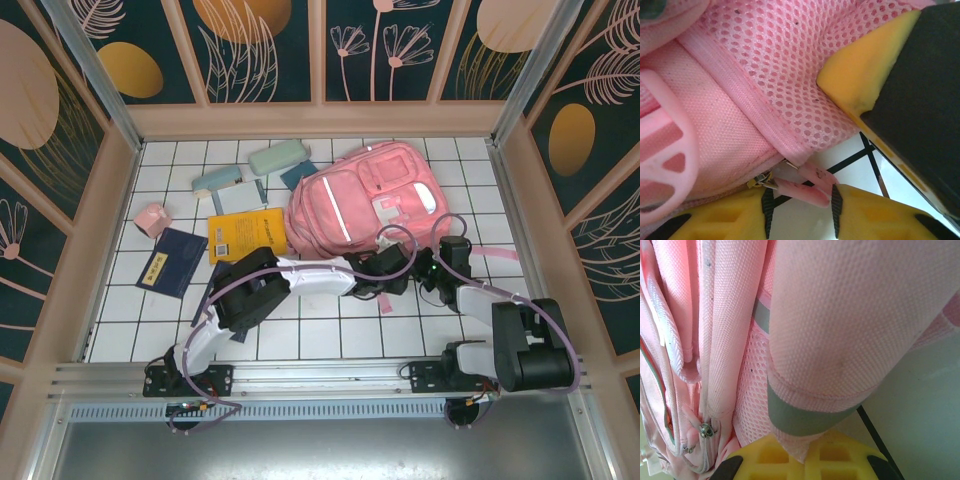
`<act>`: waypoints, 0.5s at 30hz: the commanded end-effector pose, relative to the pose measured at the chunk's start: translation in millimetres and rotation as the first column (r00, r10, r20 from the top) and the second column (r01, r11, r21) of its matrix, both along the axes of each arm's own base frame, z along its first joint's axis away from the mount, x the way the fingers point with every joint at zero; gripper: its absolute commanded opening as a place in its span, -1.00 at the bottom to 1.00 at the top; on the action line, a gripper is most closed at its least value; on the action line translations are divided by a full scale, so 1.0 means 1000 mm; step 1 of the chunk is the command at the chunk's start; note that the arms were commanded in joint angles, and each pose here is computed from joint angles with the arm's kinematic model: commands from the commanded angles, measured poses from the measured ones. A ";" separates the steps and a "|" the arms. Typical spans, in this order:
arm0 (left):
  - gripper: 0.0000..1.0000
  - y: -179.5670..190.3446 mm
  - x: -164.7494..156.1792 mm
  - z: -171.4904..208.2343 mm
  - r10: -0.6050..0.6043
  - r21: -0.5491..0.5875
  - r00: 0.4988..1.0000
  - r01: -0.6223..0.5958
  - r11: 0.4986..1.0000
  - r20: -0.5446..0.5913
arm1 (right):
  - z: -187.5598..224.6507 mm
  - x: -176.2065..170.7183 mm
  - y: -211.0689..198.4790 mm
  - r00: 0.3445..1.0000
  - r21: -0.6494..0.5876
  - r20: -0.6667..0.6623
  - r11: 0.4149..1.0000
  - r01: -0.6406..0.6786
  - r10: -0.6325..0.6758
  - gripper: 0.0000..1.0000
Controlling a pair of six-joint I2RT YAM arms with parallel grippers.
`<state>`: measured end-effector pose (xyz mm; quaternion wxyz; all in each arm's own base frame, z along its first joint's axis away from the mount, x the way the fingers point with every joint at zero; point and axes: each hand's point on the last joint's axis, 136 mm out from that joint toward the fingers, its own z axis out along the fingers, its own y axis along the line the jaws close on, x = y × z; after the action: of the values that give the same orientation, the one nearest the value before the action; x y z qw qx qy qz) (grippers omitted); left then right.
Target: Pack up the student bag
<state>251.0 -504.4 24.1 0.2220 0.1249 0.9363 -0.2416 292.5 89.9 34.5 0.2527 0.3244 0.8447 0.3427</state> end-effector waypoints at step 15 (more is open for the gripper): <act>-0.40 0.018 0.008 -0.018 0.055 0.117 0.998 -0.052 0.992 -0.019 | -0.014 -0.011 0.005 0.998 0.014 -0.059 0.999 -0.035 0.036 -1.00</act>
<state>254.4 -496.5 23.3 0.2184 0.1162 0.9441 -0.2178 292.9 90.0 32.6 0.2512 0.3248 0.8452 0.3422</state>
